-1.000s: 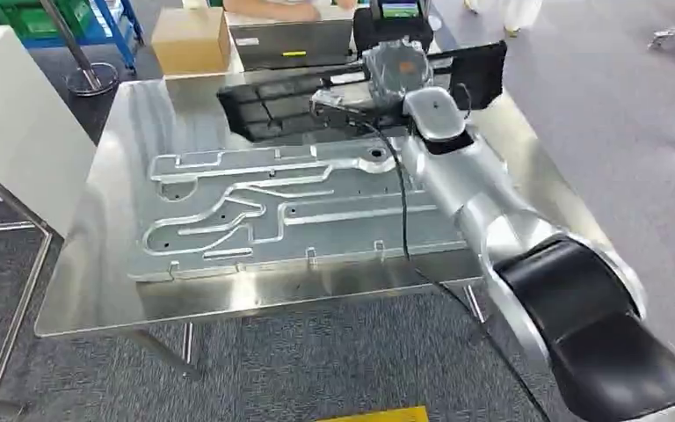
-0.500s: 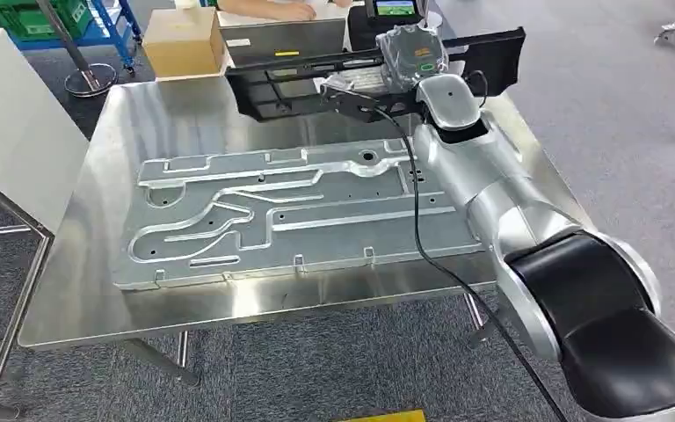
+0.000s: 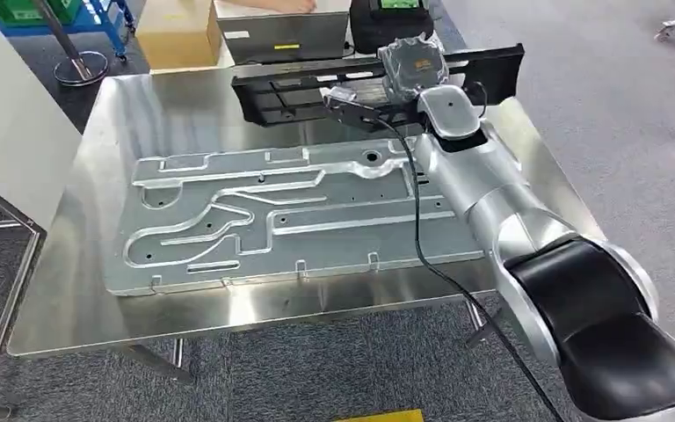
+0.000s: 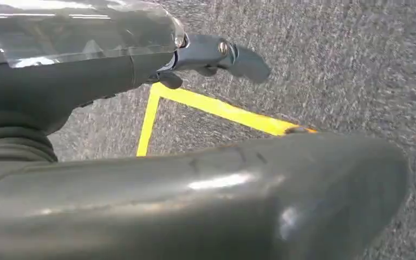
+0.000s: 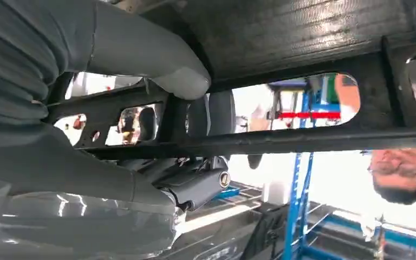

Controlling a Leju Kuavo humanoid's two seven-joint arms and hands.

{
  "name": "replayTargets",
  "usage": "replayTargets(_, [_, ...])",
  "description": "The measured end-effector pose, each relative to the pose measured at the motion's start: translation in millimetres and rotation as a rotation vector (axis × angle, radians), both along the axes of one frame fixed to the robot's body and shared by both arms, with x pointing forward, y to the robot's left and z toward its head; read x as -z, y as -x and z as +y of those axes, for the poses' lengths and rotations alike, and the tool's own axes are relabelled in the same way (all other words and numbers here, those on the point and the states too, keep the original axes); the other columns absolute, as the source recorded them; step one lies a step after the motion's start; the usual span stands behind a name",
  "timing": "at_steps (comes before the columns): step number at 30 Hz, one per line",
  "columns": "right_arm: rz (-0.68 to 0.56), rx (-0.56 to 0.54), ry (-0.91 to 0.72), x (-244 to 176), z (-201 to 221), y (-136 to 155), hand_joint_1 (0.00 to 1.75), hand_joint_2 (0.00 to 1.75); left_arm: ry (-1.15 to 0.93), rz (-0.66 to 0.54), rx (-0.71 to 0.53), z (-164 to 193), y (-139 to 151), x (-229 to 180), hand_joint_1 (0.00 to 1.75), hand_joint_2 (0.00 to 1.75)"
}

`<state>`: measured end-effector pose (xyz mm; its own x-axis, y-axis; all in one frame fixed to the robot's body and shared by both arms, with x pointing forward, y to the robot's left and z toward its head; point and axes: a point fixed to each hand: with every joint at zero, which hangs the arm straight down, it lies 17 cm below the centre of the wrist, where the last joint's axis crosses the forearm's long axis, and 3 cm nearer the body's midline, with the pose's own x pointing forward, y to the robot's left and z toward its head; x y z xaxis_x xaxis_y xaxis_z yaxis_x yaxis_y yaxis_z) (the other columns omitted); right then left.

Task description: Take the parts from the cabinet and place them on the table.

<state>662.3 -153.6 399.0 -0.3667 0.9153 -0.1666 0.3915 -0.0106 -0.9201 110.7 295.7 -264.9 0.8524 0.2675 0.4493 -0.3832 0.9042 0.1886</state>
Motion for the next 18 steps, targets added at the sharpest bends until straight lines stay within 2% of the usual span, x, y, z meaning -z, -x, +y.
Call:
replayTargets(3, [-0.004, 0.007, -0.004, -3, -5, -1, 1.75, 1.75, -0.001, -0.003, 0.003, 1, -2, 0, 0.0, 0.0])
replayTargets(10, [0.011, 0.004, -0.045, 26, -13, 2, 1.75, 1.75, 0.017, -0.01, 0.041, -7, -4, 0, 0.0, 0.0])
replayTargets(15, [0.057, -0.03, -0.095, 60, 6, 11, 1.75, 1.75, 0.024, -0.019, 0.067, -9, -8, -1, 0.0, 0.0])
replayTargets(18, [0.063, -0.062, -0.111, 66, 22, 17, 1.75, 1.75, 0.025, -0.018, 0.076, -10, -8, -1, 0.0, 0.0])
